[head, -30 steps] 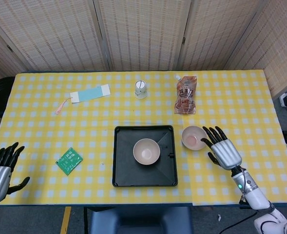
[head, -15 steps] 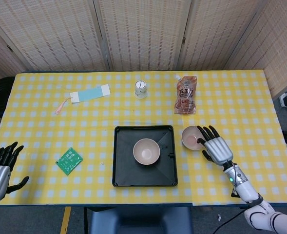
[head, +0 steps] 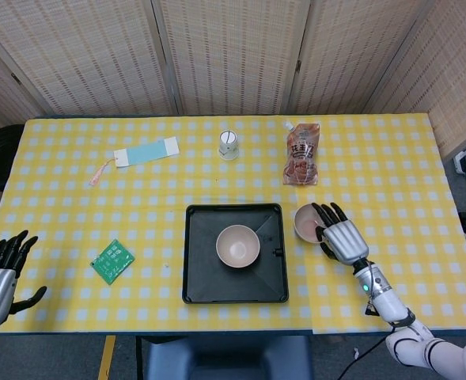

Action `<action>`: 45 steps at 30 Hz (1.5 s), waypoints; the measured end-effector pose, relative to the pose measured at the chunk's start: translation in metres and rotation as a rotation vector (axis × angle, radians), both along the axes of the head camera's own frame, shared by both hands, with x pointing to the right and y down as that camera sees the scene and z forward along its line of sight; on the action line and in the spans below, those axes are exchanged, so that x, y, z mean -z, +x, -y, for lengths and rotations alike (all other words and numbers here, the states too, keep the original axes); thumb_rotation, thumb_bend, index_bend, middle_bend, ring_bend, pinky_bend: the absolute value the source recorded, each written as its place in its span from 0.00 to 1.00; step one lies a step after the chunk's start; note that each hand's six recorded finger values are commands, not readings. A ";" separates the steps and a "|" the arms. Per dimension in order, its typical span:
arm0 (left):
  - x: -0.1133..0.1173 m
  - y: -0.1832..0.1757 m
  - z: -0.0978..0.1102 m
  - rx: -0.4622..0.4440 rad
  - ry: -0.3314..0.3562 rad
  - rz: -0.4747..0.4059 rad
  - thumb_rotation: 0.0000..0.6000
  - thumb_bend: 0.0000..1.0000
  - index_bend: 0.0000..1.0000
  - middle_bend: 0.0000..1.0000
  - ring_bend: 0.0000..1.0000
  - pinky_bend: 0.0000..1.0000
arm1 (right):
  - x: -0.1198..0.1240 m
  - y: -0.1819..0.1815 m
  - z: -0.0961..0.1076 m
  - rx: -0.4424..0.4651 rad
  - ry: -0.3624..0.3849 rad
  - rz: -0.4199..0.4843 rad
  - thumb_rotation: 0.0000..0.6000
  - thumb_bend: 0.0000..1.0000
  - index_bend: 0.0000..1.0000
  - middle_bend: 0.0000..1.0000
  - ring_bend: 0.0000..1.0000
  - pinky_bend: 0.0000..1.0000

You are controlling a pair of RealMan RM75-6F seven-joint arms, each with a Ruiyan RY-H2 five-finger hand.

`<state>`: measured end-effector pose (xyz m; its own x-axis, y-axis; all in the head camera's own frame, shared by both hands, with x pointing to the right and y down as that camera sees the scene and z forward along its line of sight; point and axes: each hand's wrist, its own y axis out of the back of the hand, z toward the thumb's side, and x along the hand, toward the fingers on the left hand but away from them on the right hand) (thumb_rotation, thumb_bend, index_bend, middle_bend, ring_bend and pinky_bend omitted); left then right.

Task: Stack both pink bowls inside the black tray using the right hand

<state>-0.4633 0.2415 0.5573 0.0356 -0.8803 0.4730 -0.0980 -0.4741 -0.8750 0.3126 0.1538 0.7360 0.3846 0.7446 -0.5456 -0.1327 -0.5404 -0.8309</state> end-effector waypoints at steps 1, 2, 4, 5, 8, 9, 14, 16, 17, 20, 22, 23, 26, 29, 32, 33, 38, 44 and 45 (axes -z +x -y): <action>0.000 0.000 0.000 0.000 0.000 -0.001 1.00 0.28 0.00 0.00 0.00 0.00 | 0.001 -0.001 0.000 0.002 0.003 0.002 1.00 0.47 0.65 0.00 0.00 0.00; 0.000 0.000 0.000 -0.001 0.000 -0.004 1.00 0.28 0.00 0.00 0.00 0.00 | 0.002 -0.001 0.000 0.003 0.006 0.005 1.00 0.47 0.65 0.00 0.00 0.00; 0.000 0.000 0.000 -0.001 0.000 -0.006 1.00 0.28 0.00 0.00 0.00 0.00 | 0.005 -0.003 0.000 0.008 0.016 0.014 1.00 0.47 0.66 0.01 0.00 0.00; 0.000 0.000 0.000 -0.002 0.000 -0.007 1.00 0.28 0.00 0.00 0.00 0.00 | 0.007 -0.004 0.000 0.010 0.022 0.020 1.00 0.48 0.66 0.01 0.00 0.00; 0.000 0.001 0.000 -0.004 0.000 -0.008 1.00 0.28 0.00 0.00 0.00 0.00 | 0.017 -0.009 0.000 0.023 0.046 0.045 1.00 0.47 0.66 0.01 0.00 0.00; 0.000 0.001 0.000 -0.004 0.000 -0.008 1.00 0.28 0.00 0.00 0.00 0.00 | 0.020 -0.010 0.000 0.027 0.051 0.050 1.00 0.47 0.66 0.01 0.00 0.00; 0.000 0.001 0.000 -0.003 -0.002 -0.009 1.00 0.28 0.00 0.00 0.00 0.00 | 0.041 -0.025 -0.001 0.066 0.095 0.093 1.00 0.47 0.66 0.01 0.00 0.00; 0.001 0.001 0.000 -0.002 -0.001 -0.010 1.00 0.28 0.00 0.00 0.00 0.00 | 0.052 -0.035 -0.001 0.080 0.118 0.119 1.00 0.47 0.66 0.01 0.00 0.00; 0.001 0.001 0.000 -0.001 0.001 -0.011 1.00 0.28 0.00 0.00 0.00 0.00 | 0.057 -0.039 -0.001 0.086 0.128 0.133 1.00 0.47 0.67 0.01 0.00 0.00; 0.002 0.001 0.000 -0.002 0.000 -0.015 1.00 0.28 0.00 0.00 0.00 0.00 | 0.072 -0.056 -0.002 0.110 0.155 0.178 1.00 0.47 0.67 0.02 0.00 0.00; 0.002 0.001 0.000 -0.003 -0.001 -0.018 1.00 0.28 0.00 0.00 0.00 0.00 | 0.080 -0.070 -0.003 0.137 0.172 0.199 1.00 0.47 0.66 0.02 0.00 0.00; 0.002 0.001 0.000 -0.002 0.000 -0.020 1.00 0.28 0.00 0.00 0.00 0.00 | 0.082 -0.076 -0.003 0.151 0.178 0.206 1.00 0.47 0.66 0.02 0.00 0.00; 0.004 0.000 0.000 0.000 0.008 -0.021 1.00 0.28 0.00 0.00 0.00 0.00 | 0.084 -0.098 -0.004 0.192 0.179 0.229 1.00 0.47 0.66 0.02 0.00 0.00; 0.006 -0.001 0.000 0.004 0.014 -0.022 1.00 0.28 0.00 0.00 0.00 0.00 | 0.079 -0.114 -0.007 0.222 0.175 0.234 1.00 0.47 0.67 0.02 0.00 0.00; 0.008 -0.002 0.000 0.011 0.015 -0.027 1.00 0.28 0.00 0.00 0.00 0.00 | 0.071 -0.130 -0.011 0.247 0.163 0.238 1.00 0.47 0.67 0.02 0.00 0.00; 0.008 -0.002 0.000 0.014 0.015 -0.031 1.00 0.28 0.00 0.00 0.00 0.00 | 0.069 -0.134 -0.012 0.251 0.159 0.240 1.00 0.47 0.67 0.02 0.00 0.00; 0.014 -0.010 0.003 0.043 0.025 -0.049 1.00 0.28 0.00 0.00 0.00 0.00 | 0.058 -0.149 -0.014 0.257 0.151 0.258 1.00 0.47 0.67 0.02 0.00 0.00; 0.018 -0.013 0.004 0.056 0.031 -0.053 1.00 0.28 0.00 0.00 0.00 0.00 | 0.049 -0.159 -0.016 0.253 0.130 0.277 1.00 0.48 0.67 0.03 0.00 0.00; 0.018 -0.012 0.004 0.055 0.034 -0.055 1.00 0.28 0.00 0.00 0.00 0.00 | 0.048 -0.160 -0.017 0.251 0.124 0.281 1.00 0.47 0.67 0.03 0.00 0.00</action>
<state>-0.4758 0.2374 0.5392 0.0116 -0.8971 0.4416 -0.1715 -0.4369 -0.8830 0.1525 0.1706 0.6880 0.6849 0.6618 -0.3049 -0.0063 -0.4130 -0.9107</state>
